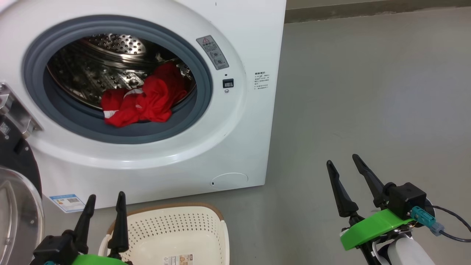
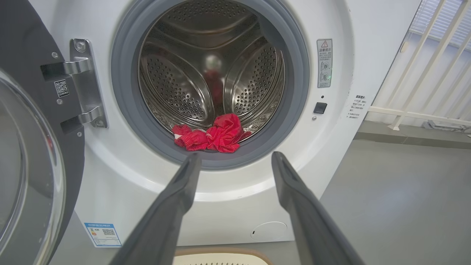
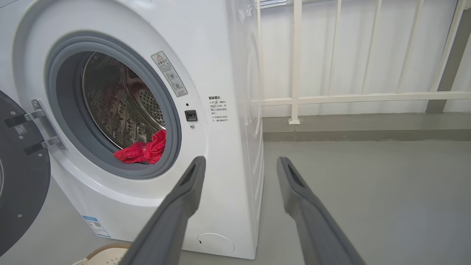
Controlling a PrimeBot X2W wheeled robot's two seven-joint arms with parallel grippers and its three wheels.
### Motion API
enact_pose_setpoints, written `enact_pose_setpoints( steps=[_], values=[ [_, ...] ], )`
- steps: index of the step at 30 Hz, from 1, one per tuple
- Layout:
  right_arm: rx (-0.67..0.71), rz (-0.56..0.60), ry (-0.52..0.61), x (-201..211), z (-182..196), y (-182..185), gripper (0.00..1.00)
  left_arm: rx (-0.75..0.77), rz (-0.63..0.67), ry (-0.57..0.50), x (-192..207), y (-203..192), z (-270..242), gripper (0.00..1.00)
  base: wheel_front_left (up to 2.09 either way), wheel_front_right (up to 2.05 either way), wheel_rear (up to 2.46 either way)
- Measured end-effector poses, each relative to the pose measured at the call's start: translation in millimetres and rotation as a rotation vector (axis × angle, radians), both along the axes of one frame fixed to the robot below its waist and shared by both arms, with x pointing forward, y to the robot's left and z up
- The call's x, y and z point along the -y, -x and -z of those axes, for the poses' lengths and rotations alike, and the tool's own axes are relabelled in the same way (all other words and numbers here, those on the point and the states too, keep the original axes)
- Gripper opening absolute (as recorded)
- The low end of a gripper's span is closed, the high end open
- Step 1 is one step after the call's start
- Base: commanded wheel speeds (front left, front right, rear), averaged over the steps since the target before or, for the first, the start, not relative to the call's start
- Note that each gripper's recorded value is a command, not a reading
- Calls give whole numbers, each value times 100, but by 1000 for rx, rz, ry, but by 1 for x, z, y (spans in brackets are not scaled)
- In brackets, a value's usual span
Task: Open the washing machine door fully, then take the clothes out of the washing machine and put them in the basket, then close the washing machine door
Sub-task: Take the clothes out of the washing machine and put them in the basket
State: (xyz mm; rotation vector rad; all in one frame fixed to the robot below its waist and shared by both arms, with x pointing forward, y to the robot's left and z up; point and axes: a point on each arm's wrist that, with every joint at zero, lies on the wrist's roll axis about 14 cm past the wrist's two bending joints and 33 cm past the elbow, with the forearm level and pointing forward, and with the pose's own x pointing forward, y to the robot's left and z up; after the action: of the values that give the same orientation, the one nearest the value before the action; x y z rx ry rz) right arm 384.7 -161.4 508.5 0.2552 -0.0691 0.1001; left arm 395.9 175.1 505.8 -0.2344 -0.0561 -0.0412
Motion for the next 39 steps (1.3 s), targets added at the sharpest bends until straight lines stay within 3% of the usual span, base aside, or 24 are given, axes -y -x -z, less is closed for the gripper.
enact_pose_setpoints(
  steps=[39],
  values=[
    [-21, 3, -3, 0, 7, -2, 100, -28, 3, -10, -1, -3, 10, 100, 8, -8, 0]
  ],
)
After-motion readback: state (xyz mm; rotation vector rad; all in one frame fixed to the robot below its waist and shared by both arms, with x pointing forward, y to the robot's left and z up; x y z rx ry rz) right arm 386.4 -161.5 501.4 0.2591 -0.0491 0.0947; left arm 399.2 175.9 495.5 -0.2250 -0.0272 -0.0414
